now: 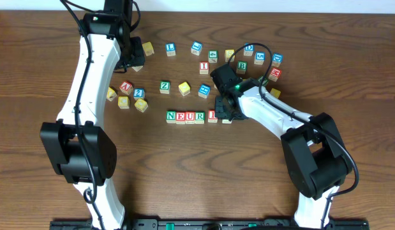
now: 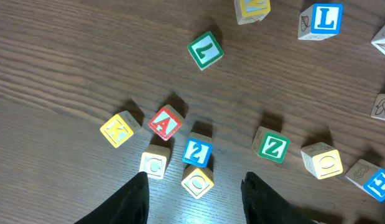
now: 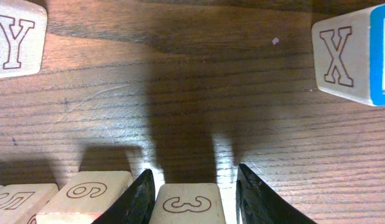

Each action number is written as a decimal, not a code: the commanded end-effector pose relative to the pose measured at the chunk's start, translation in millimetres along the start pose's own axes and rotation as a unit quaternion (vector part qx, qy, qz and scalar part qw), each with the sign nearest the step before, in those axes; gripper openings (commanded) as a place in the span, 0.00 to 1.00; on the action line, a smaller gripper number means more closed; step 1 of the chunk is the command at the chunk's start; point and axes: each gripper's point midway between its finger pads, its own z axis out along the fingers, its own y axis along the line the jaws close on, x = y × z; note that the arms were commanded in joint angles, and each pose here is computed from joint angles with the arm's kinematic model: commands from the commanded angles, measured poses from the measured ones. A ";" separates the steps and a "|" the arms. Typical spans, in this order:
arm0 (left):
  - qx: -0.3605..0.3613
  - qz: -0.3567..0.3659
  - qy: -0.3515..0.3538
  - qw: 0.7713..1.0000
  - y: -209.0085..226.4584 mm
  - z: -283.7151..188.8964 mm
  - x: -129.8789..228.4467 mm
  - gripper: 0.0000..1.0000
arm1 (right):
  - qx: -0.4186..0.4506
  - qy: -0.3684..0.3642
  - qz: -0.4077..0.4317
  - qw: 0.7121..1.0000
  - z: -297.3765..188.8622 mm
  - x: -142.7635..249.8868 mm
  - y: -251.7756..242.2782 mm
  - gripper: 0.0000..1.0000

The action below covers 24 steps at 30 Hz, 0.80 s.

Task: Spell out NEURIPS
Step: 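Lower the blue P block right of the I and release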

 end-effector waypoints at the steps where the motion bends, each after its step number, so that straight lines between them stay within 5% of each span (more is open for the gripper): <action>1: 0.001 0.001 -0.029 1.000 4.2 -20.3 -10.5 0.47 | 0.010 0.001 0.001 1.000 3.1 0.5 -5.8 0.41; 2: 0.001 0.001 -0.029 1.000 4.2 -20.3 -10.5 0.47 | 0.008 0.002 0.000 1.000 3.1 0.7 -5.1 0.53; 6: 0.001 0.000 -0.029 1.000 4.4 -20.3 -10.6 0.47 | 0.003 0.004 -0.006 1.000 3.1 1.2 -3.3 0.69; 12: 0.001 0.001 -0.029 1.000 4.2 -20.3 -10.5 0.47 | -0.014 -0.001 -0.023 1.000 -2.8 -4.3 4.1 0.56; 24: 0.001 0.000 -0.030 1.000 4.2 -20.3 -10.7 0.47 | -0.013 -0.013 -0.027 0.999 -15.0 -11.9 4.7 0.56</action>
